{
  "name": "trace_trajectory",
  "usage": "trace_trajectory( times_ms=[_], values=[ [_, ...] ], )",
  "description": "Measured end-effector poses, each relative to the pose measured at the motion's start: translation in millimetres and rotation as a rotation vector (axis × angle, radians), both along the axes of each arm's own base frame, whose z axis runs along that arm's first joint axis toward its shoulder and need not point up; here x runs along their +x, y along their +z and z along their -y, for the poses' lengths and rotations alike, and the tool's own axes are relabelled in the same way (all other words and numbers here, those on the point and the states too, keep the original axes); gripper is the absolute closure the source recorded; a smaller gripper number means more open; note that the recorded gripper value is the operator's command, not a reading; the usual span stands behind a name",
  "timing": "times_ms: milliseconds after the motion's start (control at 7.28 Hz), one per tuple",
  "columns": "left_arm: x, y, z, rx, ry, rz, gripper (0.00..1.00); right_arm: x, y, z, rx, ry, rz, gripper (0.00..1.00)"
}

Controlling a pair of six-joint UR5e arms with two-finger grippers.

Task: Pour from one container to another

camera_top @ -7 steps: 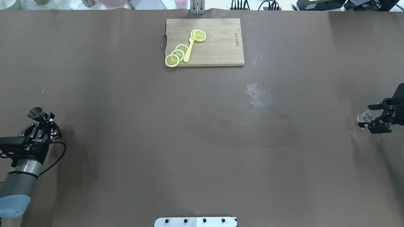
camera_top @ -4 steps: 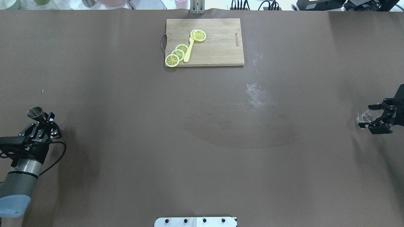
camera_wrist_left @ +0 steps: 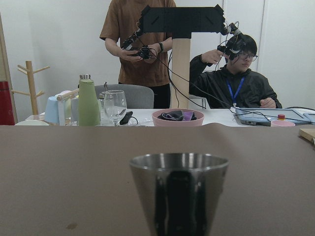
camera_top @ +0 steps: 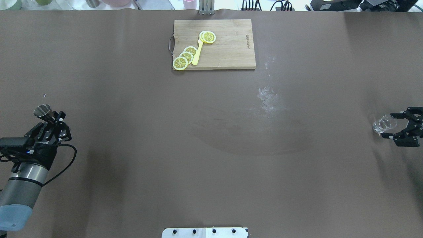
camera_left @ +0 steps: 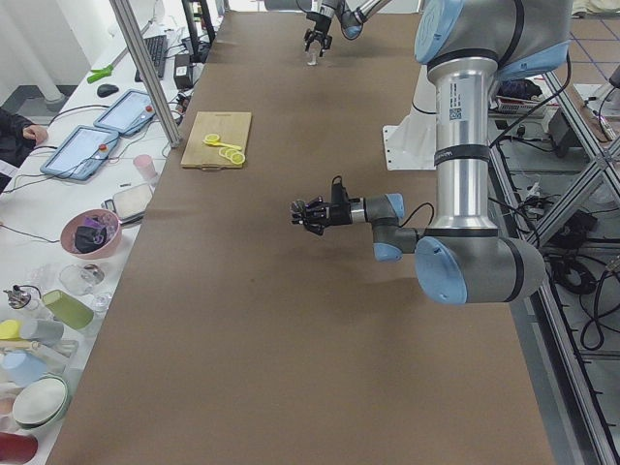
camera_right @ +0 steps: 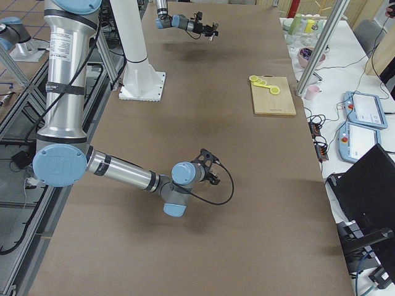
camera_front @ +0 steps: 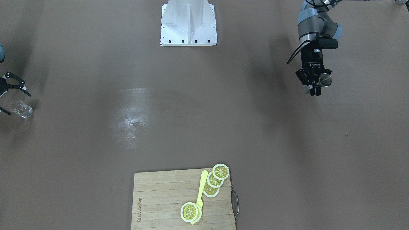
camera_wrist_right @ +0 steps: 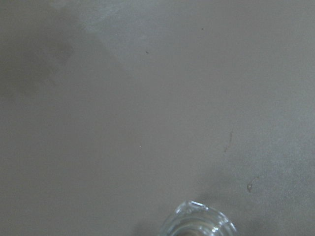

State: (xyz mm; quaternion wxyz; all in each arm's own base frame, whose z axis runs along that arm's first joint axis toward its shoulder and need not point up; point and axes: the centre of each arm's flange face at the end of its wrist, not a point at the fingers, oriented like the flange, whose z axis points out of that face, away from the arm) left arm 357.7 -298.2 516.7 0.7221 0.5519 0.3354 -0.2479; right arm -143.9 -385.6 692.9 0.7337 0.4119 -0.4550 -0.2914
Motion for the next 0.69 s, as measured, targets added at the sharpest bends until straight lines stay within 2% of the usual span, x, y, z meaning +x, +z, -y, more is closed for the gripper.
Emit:
trace_trajectory(
  times_ms=[412, 550, 687],
  values=[
    [20, -63, 0, -0.012, 0.225, -0.070, 1.00, -3, -2, 6, 0.011, 0.018, 0.006, 0.06],
    [27, -82, 4, -0.010, 0.291, -0.098, 1.00, -4, 1, 8, 0.008, 0.022, 0.003, 0.12],
    [33, -97, 8, -0.001, 0.338, -0.115, 1.00, -4, 4, 10, 0.004, 0.022, 0.001, 0.14]
  ],
)
